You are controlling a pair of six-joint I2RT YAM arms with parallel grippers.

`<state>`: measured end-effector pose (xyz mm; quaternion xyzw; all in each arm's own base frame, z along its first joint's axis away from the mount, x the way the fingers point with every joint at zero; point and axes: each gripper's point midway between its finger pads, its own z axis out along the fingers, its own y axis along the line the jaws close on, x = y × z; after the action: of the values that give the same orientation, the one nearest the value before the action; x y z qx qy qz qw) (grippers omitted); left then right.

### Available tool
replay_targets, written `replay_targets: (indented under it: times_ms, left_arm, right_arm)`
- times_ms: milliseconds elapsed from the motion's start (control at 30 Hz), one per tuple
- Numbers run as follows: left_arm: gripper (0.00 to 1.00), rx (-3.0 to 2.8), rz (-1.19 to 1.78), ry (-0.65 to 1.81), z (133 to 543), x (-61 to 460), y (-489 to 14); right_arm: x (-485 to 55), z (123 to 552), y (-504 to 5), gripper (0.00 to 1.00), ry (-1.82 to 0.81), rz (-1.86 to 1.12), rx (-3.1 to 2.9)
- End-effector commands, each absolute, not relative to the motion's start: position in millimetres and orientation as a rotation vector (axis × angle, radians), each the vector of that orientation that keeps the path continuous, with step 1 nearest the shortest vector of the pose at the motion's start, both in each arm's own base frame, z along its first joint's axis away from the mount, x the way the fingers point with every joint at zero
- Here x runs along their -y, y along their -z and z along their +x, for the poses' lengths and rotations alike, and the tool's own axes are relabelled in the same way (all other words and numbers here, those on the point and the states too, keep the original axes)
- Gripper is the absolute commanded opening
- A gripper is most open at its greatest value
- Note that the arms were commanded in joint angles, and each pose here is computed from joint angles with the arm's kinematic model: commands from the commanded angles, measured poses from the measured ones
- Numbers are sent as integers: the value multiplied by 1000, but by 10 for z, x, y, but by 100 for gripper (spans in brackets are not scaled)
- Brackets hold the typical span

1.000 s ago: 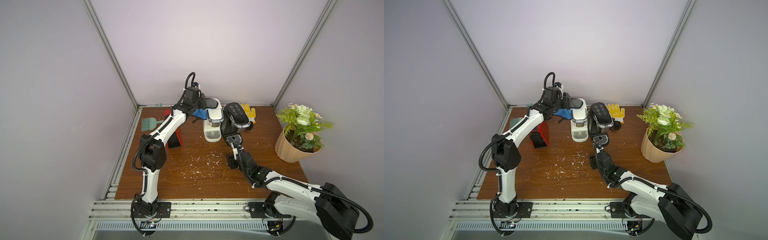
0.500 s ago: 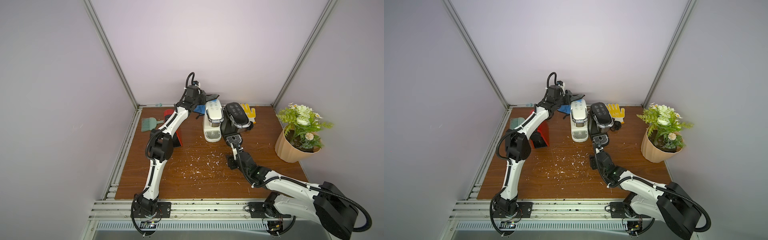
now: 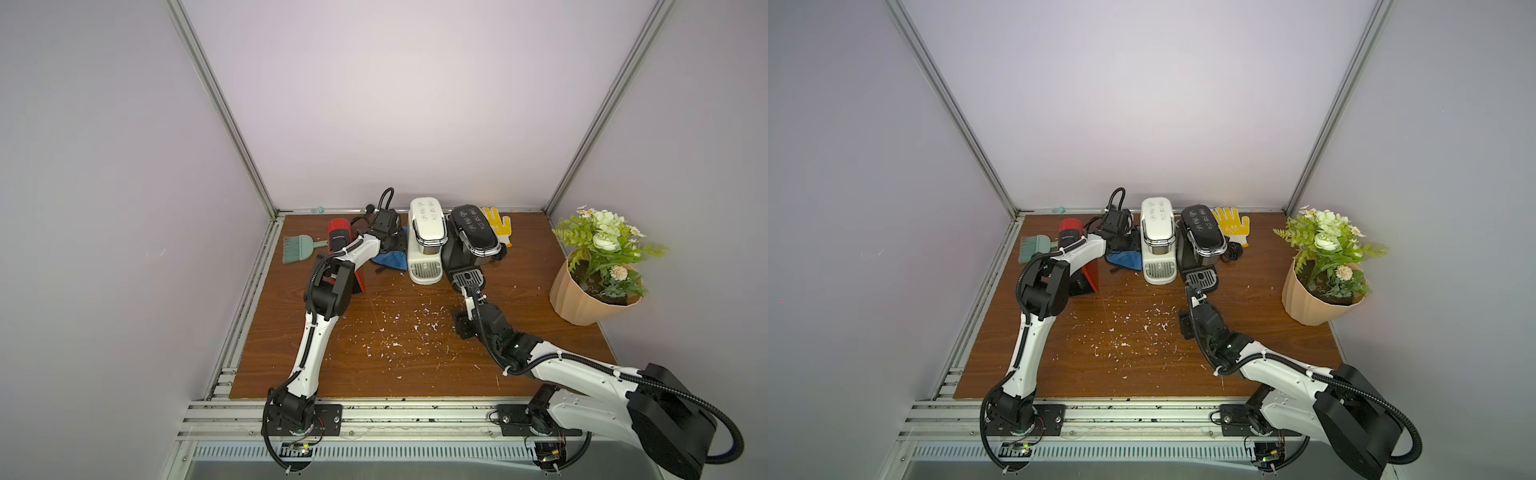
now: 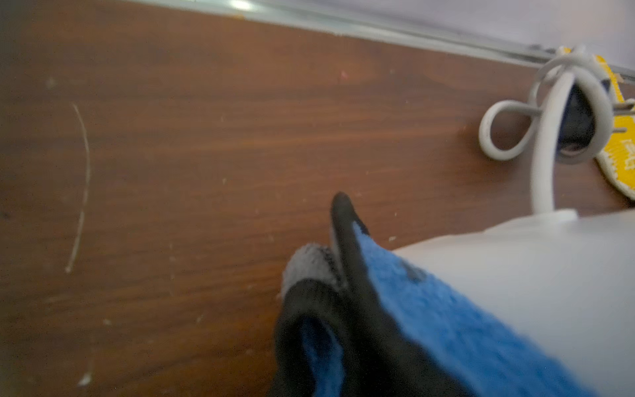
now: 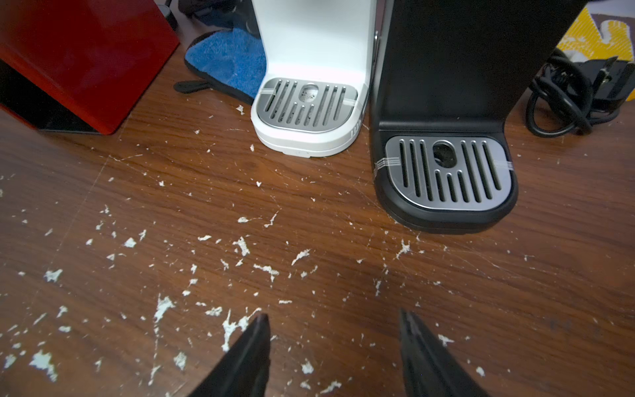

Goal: Wipe the surface of a coffee machine
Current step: Wipe the dirt from the surface of the coffee machine.

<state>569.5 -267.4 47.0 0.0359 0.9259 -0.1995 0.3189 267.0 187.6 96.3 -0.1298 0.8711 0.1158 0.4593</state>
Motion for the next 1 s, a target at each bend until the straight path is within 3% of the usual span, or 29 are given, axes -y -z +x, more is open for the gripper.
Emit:
replay_targets:
  times_ms: [0,567,967]
  left_arm:
    - [0,-2363,155,703,5476,3047,-903]
    - [0,-2424,184,800,4502,3230,-817]
    - [0,-2398,246,859,4315,3426,-952]
  right_arm:
    - [-1875,2704,-1052,62,-287,-307,-2114]
    - [-1869,2709,-1035,63,-279,-305,-2118]
    - [-1926,2721,-974,62,-290,-323,-2136]
